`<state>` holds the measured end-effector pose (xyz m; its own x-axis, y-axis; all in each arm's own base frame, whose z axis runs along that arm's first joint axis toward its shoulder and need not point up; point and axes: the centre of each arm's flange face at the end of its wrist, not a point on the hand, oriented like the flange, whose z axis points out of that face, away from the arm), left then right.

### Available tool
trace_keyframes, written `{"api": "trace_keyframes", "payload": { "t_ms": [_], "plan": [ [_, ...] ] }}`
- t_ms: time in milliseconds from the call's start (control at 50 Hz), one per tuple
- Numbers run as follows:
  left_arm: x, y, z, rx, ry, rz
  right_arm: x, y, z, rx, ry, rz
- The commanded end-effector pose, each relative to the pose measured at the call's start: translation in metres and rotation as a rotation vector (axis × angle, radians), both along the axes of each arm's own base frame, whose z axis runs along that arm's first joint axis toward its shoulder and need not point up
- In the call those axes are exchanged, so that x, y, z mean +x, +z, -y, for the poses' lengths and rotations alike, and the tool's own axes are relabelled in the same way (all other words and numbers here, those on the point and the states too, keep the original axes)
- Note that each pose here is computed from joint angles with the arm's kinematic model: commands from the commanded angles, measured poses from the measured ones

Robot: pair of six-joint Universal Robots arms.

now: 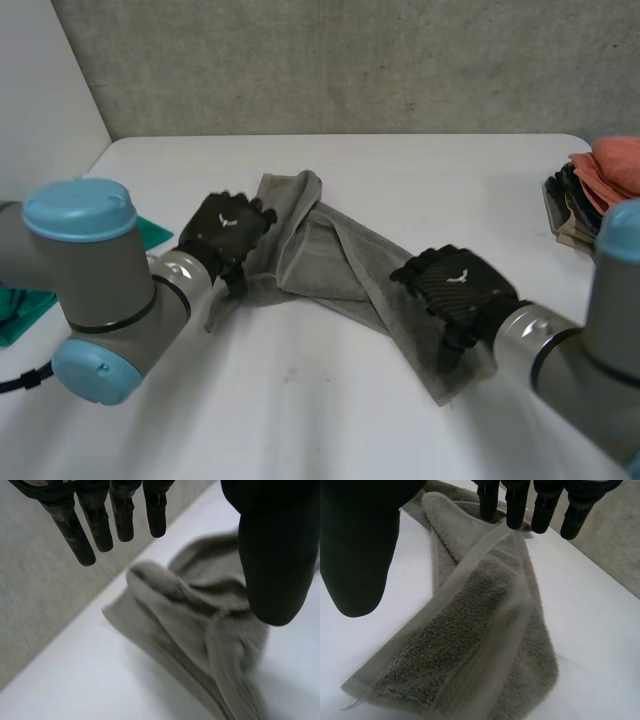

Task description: Fold the laundry.

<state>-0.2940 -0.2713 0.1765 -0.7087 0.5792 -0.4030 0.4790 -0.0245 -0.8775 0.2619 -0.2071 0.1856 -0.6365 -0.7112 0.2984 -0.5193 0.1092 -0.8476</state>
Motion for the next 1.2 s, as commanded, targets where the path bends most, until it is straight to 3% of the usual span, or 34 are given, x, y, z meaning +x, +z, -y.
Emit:
{"api": "trace_keyframes", "payload": {
  "t_ms": [20,420,720,880,1020,1100,1200],
  "plan": [
    [0.006,-0.019,-0.002,0.061,0.098,0.059,0.011,-0.023,0.012,-0.063,-0.002,0.009],
    [0.006,-0.035,0.001,0.076,0.139,0.096,0.081,-0.056,0.058,-0.199,0.078,0.102],
    [0.016,0.071,-0.019,-0.156,0.150,-0.061,0.093,-0.065,0.077,-0.220,0.062,0.106],
    [0.024,0.118,-0.033,-0.269,0.152,-0.136,0.067,-0.006,0.081,-0.301,-0.025,0.117],
    [0.033,0.154,-0.050,-0.356,0.150,-0.200,0.002,0.066,0.124,-0.467,-0.245,0.170],
    [0.034,0.154,-0.056,-0.345,0.144,-0.225,-0.017,0.063,0.155,-0.484,-0.320,0.157],
    [0.034,0.147,-0.057,-0.312,0.146,-0.231,-0.038,0.018,0.187,-0.408,-0.444,0.058]
  ]
}}
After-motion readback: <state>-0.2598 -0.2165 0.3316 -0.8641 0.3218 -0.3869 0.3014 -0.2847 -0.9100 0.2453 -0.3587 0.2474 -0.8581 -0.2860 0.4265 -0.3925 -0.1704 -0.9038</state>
